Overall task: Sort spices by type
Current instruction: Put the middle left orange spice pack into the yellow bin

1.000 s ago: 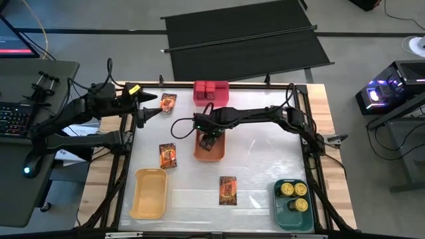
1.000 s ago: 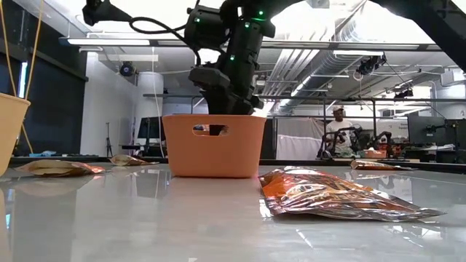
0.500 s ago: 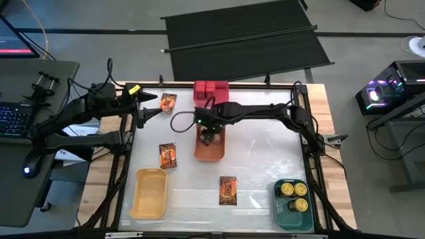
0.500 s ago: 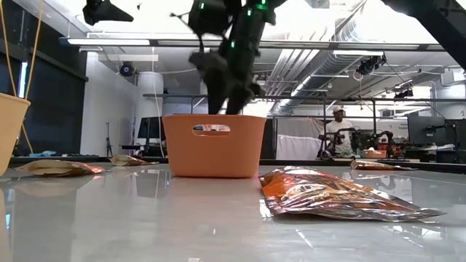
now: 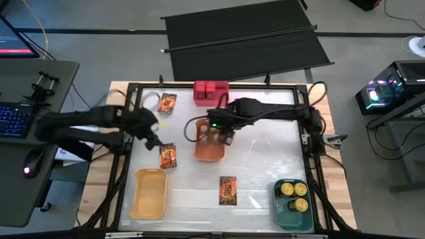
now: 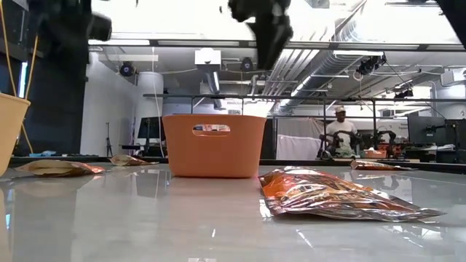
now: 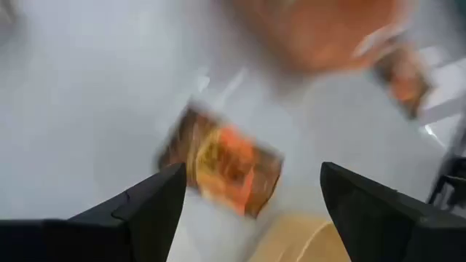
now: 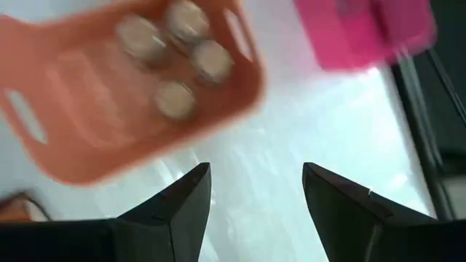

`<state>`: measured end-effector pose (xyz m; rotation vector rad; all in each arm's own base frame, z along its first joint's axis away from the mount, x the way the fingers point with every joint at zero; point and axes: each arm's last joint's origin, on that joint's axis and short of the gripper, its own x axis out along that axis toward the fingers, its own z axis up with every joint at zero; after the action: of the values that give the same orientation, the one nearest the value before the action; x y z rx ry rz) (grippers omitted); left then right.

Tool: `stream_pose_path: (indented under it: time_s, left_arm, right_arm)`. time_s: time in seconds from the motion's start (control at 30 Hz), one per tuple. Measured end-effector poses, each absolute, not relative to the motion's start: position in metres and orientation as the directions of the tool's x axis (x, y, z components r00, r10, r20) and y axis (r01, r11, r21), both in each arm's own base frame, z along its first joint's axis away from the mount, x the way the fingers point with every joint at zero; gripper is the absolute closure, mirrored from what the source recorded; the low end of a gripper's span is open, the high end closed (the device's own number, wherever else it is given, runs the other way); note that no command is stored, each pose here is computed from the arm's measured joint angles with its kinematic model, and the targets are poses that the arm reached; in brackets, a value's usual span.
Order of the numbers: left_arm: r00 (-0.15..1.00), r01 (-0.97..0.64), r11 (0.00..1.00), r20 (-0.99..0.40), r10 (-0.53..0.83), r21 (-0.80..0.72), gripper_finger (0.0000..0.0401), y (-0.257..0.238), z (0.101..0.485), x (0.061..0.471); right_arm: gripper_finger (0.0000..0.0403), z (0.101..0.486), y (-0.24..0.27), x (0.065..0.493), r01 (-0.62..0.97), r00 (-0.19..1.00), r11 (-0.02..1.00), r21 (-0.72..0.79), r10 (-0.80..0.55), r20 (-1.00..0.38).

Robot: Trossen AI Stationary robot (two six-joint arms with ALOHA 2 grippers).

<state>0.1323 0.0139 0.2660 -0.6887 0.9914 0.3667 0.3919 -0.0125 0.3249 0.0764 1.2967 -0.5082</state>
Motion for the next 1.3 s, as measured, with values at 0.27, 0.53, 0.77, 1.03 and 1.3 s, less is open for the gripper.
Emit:
stream_pose_path:
  time_s: [0.27,0.53,0.77,1.03,1.3]
  left_arm:
    - [0.353,-0.882,0.357,-0.934,0.064,-0.309,0.01,0.008,0.194,0.13]
    - [0.396,-0.908,0.148,-0.918,-0.001,-0.391,0.01,0.004,0.157,0.134]
    - [0.361,-0.925,0.132,-0.932,0.024,-0.355,0.01,0.005,0.148,0.141]
    - [0.24,-0.959,0.168,-0.97,0.051,-0.228,0.0107,0.006,0.131,0.151]
    - [0.185,-0.958,0.24,-0.977,0.104,-0.156,0.0238,0.007,0.129,0.153]
  right_arm:
    - [0.019,0.332,-0.007,0.322,0.635,0.15,0.744,-0.208,-0.384,-0.911]
    - [0.019,0.31,-0.007,0.286,0.77,0.247,0.637,-0.042,-0.357,-0.901]
    - [0.019,0.303,-0.006,0.283,0.772,0.277,0.636,-0.007,-0.347,-0.896]
    - [0.019,0.305,-0.007,0.286,0.76,0.306,0.65,0.002,-0.355,-0.883]
    - [0.019,0.305,-0.008,0.286,0.762,0.312,0.647,-0.007,-0.376,-0.872]
